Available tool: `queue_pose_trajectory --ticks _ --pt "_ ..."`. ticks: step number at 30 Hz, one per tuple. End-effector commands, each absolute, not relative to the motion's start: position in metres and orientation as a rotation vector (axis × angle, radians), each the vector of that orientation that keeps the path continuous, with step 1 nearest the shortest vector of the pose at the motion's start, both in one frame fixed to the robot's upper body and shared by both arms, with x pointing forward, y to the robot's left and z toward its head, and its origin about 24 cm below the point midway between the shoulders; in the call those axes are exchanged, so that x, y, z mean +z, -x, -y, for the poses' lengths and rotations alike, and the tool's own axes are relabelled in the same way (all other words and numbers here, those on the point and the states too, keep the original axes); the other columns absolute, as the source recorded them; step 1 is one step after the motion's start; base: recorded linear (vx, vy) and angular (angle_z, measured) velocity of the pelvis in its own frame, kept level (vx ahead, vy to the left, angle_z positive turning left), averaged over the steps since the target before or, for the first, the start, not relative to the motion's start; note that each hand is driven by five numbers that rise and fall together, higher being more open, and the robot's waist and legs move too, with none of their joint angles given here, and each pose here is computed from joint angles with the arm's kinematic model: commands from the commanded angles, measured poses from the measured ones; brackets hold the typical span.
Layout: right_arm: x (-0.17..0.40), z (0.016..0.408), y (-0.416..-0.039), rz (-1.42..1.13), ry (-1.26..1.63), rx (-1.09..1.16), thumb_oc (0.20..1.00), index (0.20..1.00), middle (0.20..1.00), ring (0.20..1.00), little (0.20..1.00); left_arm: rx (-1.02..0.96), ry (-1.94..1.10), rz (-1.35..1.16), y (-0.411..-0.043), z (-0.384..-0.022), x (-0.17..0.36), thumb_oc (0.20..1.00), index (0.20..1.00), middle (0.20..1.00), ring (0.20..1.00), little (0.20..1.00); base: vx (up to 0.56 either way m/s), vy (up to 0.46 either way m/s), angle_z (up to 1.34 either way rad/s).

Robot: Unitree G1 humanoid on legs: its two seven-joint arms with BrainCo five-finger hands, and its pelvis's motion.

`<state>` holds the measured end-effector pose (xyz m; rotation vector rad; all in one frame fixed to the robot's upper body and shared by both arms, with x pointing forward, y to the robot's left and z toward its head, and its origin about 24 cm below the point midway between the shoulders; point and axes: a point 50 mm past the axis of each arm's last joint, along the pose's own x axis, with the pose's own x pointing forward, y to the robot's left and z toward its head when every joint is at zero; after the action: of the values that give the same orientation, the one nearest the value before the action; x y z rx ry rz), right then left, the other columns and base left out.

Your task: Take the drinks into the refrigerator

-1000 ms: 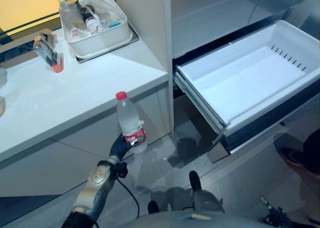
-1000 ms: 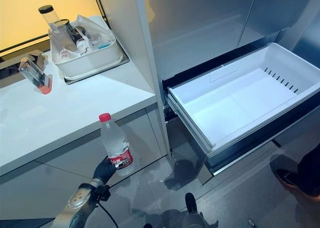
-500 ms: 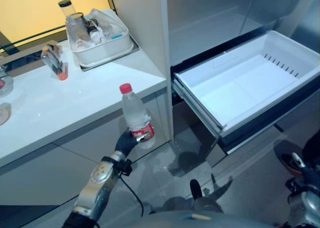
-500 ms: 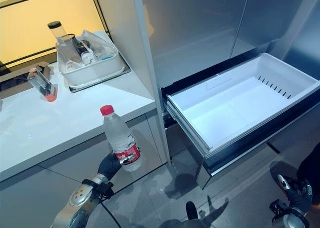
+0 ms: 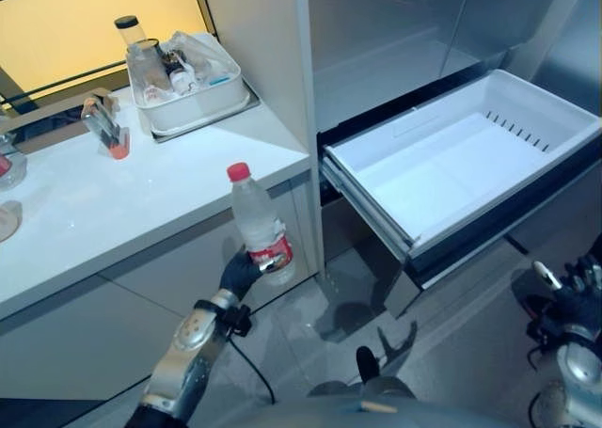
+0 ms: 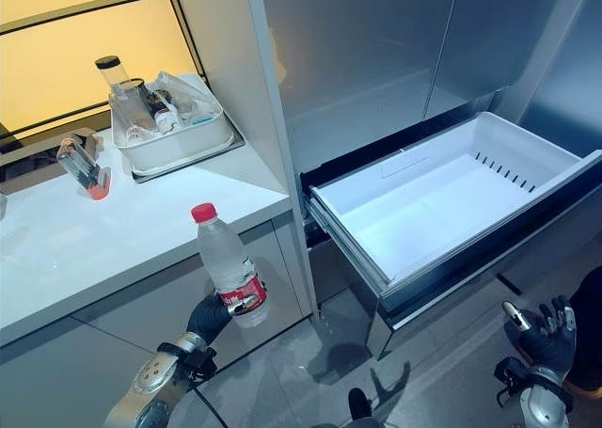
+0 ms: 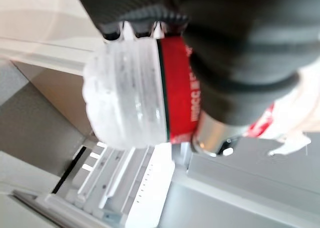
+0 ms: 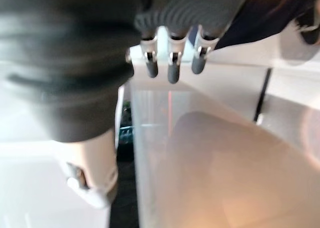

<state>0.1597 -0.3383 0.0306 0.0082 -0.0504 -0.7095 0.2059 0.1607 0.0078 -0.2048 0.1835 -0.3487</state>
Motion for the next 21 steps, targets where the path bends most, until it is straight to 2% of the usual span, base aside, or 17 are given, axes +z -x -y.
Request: queue_pose_trajectory --ticks 1,10,13,15,16,21 --pt "0.069 0.336 -0.172 0.254 0.049 -0.663 1.000 1.000 1.000 1.000 1.000 -0.383 0.178 0.063 -0.226 -0.164 0.052 0.200 0.200 0.200 0.200 0.200 0.00 0.000 0.00" --pt "0.139 0.302 -0.181 0.520 0.171 -0.373 1.000 1.000 1.000 1.000 1.000 -0.392 0.153 0.084 -0.220 -0.172 0.058 0.200 0.200 0.200 0.200 0.200 0.01 0.002 0.00" --pt "0.171 0.283 -0.190 0.619 0.206 -0.169 1.000 1.000 1.000 1.000 1.000 -0.418 0.170 0.107 -0.219 -0.175 0.065 0.200 0.200 0.200 0.200 0.200 0.00 0.001 0.01" --pt "0.180 0.276 -0.195 0.645 0.195 -0.079 1.000 1.000 1.000 1.000 1.000 -0.443 0.165 0.130 -0.218 -0.176 0.072 0.200 0.200 0.200 0.200 0.200 0.00 0.000 0.00" --pt "0.185 0.264 -0.203 0.648 0.160 0.043 1.000 1.000 1.000 1.000 1.000 -0.473 0.153 0.145 -0.217 -0.176 0.078 0.200 0.200 0.200 0.200 0.200 0.00 0.000 0.00" --pt "0.195 0.243 -0.221 0.607 0.206 0.249 1.000 1.000 1.000 1.000 1.000 -0.528 0.114 0.156 -0.219 -0.173 0.084 0.200 0.200 0.200 0.200 0.200 0.01 -0.008 0.02"
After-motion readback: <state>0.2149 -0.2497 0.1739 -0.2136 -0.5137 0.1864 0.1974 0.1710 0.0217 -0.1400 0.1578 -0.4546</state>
